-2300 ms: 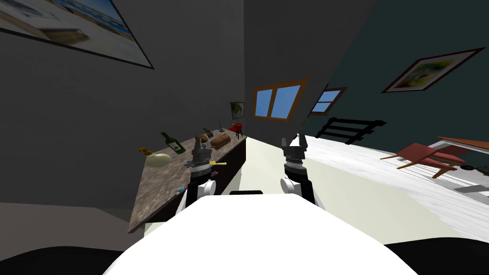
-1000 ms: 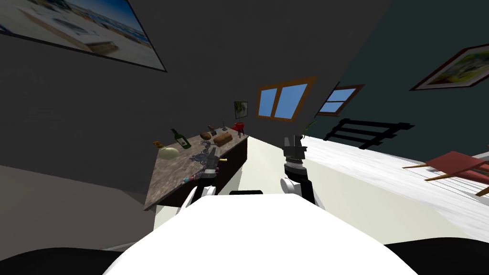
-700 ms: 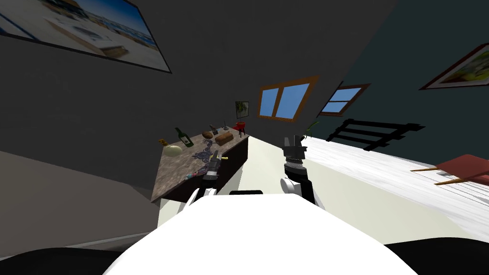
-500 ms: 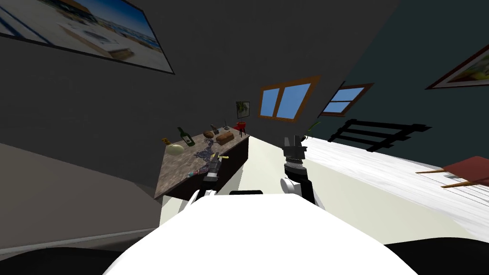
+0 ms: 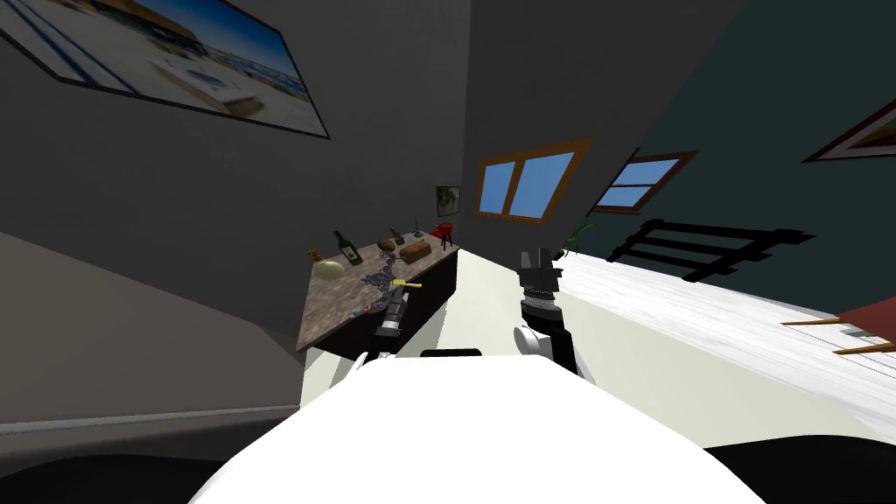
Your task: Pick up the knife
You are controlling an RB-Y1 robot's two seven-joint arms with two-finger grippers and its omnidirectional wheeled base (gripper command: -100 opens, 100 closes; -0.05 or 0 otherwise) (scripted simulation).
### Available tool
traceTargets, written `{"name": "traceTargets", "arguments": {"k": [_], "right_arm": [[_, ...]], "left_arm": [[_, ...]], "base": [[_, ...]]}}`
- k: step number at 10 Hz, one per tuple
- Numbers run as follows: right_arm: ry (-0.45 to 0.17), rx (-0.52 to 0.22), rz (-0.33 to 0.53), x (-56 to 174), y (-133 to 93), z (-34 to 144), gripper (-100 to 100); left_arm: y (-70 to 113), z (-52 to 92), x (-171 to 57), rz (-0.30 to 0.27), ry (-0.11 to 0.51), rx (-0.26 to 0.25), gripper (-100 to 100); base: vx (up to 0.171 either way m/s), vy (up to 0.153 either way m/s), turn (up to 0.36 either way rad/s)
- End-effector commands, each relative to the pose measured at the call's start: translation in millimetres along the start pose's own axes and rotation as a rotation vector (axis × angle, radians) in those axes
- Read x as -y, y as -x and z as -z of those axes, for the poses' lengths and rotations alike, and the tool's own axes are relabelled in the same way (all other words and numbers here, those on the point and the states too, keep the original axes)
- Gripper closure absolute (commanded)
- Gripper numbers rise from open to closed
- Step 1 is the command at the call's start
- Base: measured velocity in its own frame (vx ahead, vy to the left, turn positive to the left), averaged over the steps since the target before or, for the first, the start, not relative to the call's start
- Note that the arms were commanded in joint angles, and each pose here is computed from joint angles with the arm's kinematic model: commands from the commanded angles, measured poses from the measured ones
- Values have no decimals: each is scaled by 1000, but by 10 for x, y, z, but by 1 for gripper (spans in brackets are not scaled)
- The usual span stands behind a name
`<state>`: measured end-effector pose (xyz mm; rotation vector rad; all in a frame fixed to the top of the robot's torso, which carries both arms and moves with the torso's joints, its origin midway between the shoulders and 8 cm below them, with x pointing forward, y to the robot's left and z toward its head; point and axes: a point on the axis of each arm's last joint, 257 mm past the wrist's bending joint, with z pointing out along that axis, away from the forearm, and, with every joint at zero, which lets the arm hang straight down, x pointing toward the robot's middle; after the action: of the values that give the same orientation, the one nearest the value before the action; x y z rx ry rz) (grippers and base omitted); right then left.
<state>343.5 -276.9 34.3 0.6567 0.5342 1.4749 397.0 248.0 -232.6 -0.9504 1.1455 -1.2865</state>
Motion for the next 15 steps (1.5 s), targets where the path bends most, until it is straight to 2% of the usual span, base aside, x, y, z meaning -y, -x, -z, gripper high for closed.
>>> {"name": "traceTargets", "arguments": {"k": [1,5,6,9,15], "right_arm": [[0,0,0,0,0,0,0],[0,0,0,0,0,0,0],[0,0,0,0,0,0,0],[0,0,0,0,0,0,0],[0,0,0,0,0,0,0]], "left_arm": [[-29,28,-174,3,31,-4,-100],[-48,170,-572,9,108,-6,-100],[-47,177,-586,9,111,-6,-100],[-57,276,-843,12,155,-7,-100],[-2,411,-1192,4,189,-2,-100]], "base": [[-37,5,60],[-34,8,41],[-15,9,-9],[-19,16,26],[14,30,-16]]}}
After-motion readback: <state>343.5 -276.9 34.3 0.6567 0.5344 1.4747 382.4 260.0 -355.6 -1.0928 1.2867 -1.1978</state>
